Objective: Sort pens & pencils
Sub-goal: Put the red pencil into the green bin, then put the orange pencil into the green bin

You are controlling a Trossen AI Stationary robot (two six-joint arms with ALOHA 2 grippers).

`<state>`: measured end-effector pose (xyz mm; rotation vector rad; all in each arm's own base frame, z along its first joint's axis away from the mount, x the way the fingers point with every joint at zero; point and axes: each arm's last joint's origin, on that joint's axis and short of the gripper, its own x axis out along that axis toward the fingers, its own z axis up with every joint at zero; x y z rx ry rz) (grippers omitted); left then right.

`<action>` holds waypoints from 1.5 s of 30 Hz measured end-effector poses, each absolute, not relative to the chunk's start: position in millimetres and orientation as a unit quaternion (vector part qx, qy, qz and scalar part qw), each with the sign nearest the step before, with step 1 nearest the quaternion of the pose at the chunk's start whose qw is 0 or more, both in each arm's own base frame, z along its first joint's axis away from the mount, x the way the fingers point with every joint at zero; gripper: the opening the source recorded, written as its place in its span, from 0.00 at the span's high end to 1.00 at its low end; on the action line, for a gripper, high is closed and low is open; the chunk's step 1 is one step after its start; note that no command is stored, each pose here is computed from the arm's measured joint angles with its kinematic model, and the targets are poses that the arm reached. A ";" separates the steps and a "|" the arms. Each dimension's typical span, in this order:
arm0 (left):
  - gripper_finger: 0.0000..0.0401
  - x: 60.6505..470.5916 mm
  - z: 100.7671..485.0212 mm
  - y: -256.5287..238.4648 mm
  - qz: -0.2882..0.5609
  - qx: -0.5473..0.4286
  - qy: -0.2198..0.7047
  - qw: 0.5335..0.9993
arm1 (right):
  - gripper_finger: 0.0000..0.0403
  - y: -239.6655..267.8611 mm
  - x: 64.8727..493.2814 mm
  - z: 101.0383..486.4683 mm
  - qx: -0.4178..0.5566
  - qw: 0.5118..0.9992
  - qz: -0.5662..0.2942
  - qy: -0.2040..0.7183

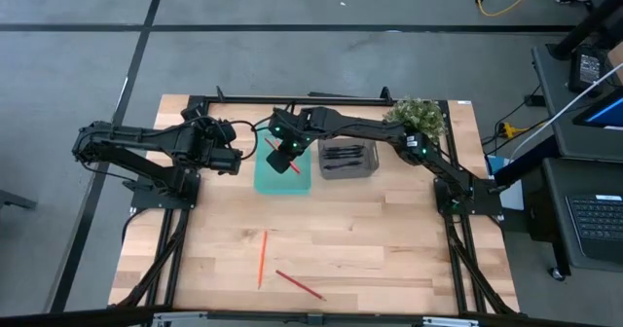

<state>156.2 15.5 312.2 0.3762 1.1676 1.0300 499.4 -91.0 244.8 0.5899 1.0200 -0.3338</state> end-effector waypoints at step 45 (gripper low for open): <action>0.79 156.2 312.1 15.5 0.463 0.166 0.522 0.697 | 0.81 -92.0 510.0 222.7 0.319 0.830 -0.075 0.451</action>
